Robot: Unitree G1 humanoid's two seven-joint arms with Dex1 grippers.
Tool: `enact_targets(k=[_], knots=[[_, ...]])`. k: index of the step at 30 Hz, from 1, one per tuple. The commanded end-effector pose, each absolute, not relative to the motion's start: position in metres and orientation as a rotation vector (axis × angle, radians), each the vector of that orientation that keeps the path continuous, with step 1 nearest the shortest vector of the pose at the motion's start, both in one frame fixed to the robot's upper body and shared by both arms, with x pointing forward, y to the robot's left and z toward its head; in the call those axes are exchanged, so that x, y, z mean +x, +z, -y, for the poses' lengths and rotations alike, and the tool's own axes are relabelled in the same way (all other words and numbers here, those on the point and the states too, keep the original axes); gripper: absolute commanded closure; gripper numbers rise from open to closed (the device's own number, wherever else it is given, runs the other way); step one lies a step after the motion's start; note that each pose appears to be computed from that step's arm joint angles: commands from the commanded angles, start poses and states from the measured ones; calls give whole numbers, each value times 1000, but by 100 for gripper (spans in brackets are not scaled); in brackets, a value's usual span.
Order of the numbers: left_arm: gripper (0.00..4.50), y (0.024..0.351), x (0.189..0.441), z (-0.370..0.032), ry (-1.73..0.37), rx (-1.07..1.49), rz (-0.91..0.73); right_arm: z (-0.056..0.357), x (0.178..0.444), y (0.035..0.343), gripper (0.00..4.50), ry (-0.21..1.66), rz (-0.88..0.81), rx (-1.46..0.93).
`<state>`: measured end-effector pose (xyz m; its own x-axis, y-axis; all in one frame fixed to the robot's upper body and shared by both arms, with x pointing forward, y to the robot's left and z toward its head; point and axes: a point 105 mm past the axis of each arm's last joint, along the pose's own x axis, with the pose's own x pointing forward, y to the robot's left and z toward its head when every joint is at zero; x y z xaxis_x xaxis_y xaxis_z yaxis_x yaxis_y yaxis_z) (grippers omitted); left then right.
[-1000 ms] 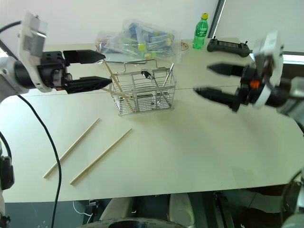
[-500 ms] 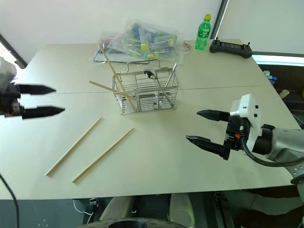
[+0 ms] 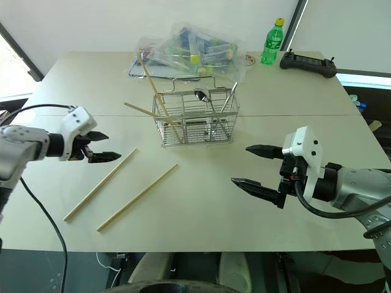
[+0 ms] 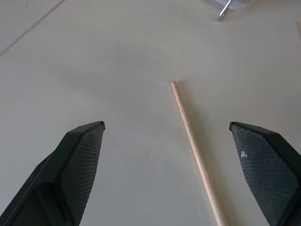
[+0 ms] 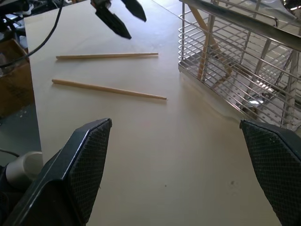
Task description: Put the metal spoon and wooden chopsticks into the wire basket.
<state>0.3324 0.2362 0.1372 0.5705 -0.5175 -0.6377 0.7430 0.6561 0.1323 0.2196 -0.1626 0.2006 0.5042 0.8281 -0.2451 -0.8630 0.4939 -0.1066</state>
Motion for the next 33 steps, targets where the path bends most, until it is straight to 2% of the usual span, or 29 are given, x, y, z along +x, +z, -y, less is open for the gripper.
enact_targets(k=[1,9,18,21,28,33], knots=[[0,138,341,-235,-748,447,-584,154,216,209,3,1053,-125,-252],[0,125,359,-212,-762,425,-574,149,215,204,3,1056,-119,-229],[0,91,370,-213,-723,435,-644,149,214,201,3,1057,-121,-220],[88,94,376,-212,-711,405,-629,149,212,200,0,1066,-128,-228],[447,99,382,-213,-693,387,-613,153,212,202,0,1058,-124,-226],[447,102,382,-214,-671,356,-610,156,213,204,0,1054,-131,-225]])
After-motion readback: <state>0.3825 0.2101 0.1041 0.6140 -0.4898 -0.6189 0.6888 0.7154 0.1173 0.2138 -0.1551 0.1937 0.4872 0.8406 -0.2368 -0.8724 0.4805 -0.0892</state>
